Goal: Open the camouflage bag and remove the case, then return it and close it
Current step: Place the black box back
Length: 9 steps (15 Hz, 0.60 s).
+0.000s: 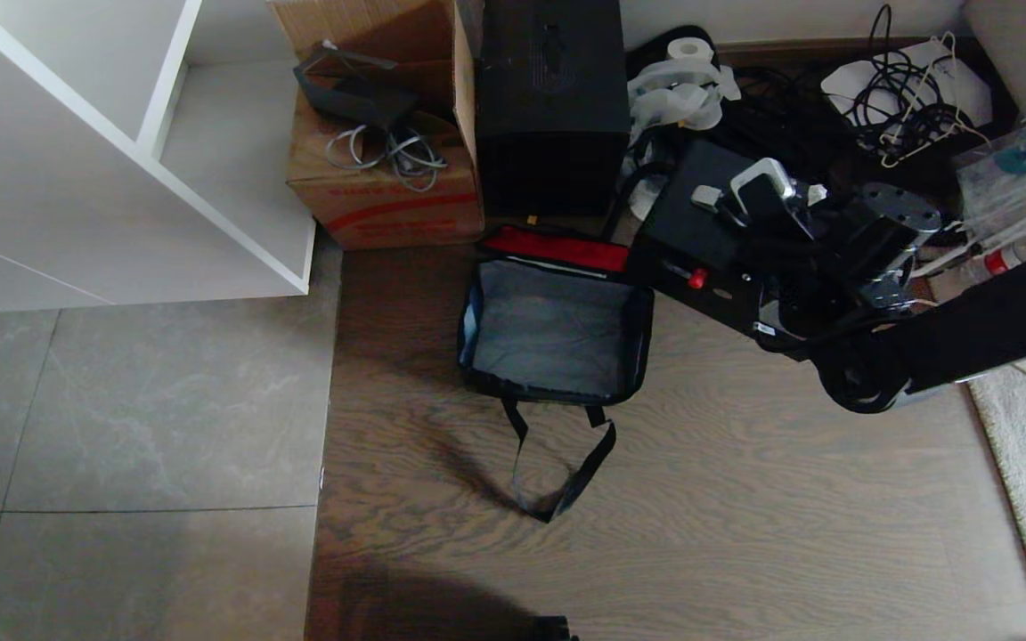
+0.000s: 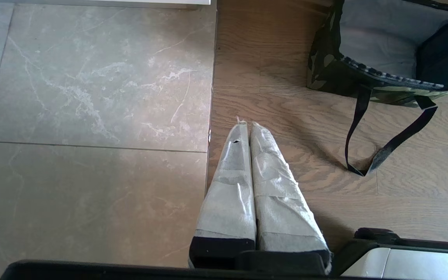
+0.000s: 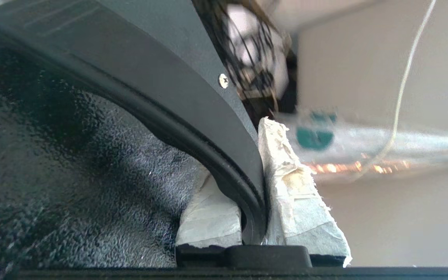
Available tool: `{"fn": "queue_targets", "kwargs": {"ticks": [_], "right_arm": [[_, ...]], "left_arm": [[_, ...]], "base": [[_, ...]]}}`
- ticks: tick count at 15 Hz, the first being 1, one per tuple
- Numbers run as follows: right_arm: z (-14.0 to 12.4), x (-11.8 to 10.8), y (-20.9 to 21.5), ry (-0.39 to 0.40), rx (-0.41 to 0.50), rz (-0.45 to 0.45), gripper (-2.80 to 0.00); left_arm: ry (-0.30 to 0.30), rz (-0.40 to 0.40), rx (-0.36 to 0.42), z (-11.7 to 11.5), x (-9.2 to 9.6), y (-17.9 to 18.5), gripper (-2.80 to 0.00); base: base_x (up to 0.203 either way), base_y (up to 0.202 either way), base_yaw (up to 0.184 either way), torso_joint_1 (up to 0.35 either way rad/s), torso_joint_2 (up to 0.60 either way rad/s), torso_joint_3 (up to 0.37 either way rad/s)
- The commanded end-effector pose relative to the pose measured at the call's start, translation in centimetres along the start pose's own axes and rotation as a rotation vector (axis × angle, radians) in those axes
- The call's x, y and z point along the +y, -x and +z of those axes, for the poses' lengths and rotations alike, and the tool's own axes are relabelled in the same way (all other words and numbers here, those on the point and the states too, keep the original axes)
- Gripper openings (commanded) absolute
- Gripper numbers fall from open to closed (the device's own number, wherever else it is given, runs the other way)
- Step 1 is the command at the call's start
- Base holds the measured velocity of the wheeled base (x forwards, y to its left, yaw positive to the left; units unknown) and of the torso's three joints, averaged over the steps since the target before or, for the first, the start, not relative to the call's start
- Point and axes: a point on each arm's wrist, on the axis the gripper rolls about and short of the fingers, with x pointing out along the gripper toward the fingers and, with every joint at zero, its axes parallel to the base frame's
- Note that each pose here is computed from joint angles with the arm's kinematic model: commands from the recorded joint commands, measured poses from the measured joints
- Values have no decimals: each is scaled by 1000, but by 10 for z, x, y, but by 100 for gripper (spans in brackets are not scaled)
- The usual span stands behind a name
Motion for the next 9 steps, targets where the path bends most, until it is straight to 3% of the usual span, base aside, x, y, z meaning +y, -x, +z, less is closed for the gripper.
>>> {"fn": "queue_targets", "kwargs": {"ticks": [1,9], "right_arm": [[19,-2,12,-30,-44,14,-280],[62,41,61,-84,-169,171,-280]], "left_arm": [[1,1,8,-3,0,-1,-280],[1,1,8,-2,0,-1,-280]], "base": [[0,0,0,0,0,0],[0,0,0,0,0,0]]}}
